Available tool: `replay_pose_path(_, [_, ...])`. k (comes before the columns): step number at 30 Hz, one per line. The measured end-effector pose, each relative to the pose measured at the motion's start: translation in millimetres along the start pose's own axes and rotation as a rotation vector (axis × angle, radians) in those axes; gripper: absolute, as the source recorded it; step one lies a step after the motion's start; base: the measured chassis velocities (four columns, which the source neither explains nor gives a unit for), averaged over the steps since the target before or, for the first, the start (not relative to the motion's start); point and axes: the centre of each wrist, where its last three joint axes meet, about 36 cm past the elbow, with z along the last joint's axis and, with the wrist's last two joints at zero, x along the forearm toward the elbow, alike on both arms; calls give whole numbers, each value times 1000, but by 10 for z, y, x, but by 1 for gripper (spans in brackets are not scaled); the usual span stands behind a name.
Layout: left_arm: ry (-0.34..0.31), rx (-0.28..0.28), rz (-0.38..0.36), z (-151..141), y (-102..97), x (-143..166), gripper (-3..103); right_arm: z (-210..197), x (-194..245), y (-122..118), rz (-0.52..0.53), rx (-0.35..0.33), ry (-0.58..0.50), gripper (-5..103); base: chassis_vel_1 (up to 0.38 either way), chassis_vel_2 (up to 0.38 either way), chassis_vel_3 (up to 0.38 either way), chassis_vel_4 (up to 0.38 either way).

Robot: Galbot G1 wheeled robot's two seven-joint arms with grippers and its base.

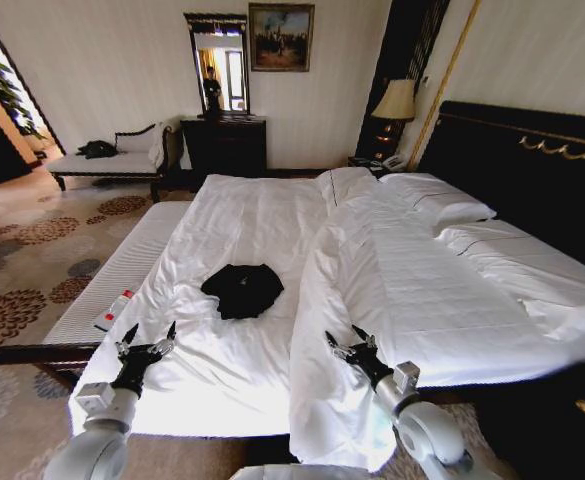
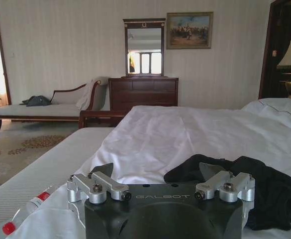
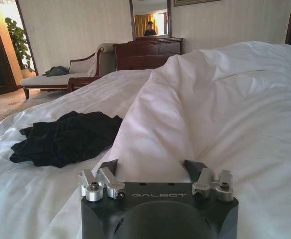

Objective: Fold the clothes on the bed.

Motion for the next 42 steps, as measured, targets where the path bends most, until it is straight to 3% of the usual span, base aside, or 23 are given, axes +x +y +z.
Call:
replay_pose_path(6, [-5,-2,-1,0,2,-17,99,28,6,33,3,-5,0,51,0,0,0,0])
replay_pose_path(9, [-5,-2,-1,0,2,-16,99,30,8,37,4,-6,0,51,0,0,0,0])
replay_pose_path(11, [-4,1,-2,6,-1,-11,99,32,9,46,4,-5,-3,34,0,0,0,0])
replay_pose_path(14, [-3,2,-3,11,-2,-6,99,42,4,48,4,-5,-1,28,0,0,0,0])
replay_pose_path(20, [-2,2,-6,23,4,-7,99,54,-1,70,3,-10,-2,3,0,0,0,0])
replay_pose_path(33, [-10,3,-10,9,3,-35,99,13,30,63,24,-17,-20,1,0,0,0,0])
replay_pose_path(36, [-10,6,-14,12,5,-28,98,-114,71,17,100,-119,-59,1,0,0,0,0])
replay_pose_path(37, [-10,6,-14,12,5,-28,98,-114,71,17,100,-119,-59,1,0,0,0,0])
replay_pose_path(38, [-8,6,-17,20,15,-23,99,-198,122,-38,152,-201,-71,1,0,0,0,0])
replay_pose_path(39, [-6,6,-19,27,25,-21,99,-231,157,-80,179,-231,-80,1,0,0,0,0])
replay_pose_path(42, [-4,4,-19,38,45,-26,99,-268,227,-166,229,-250,-96,1,0,0,0,0])
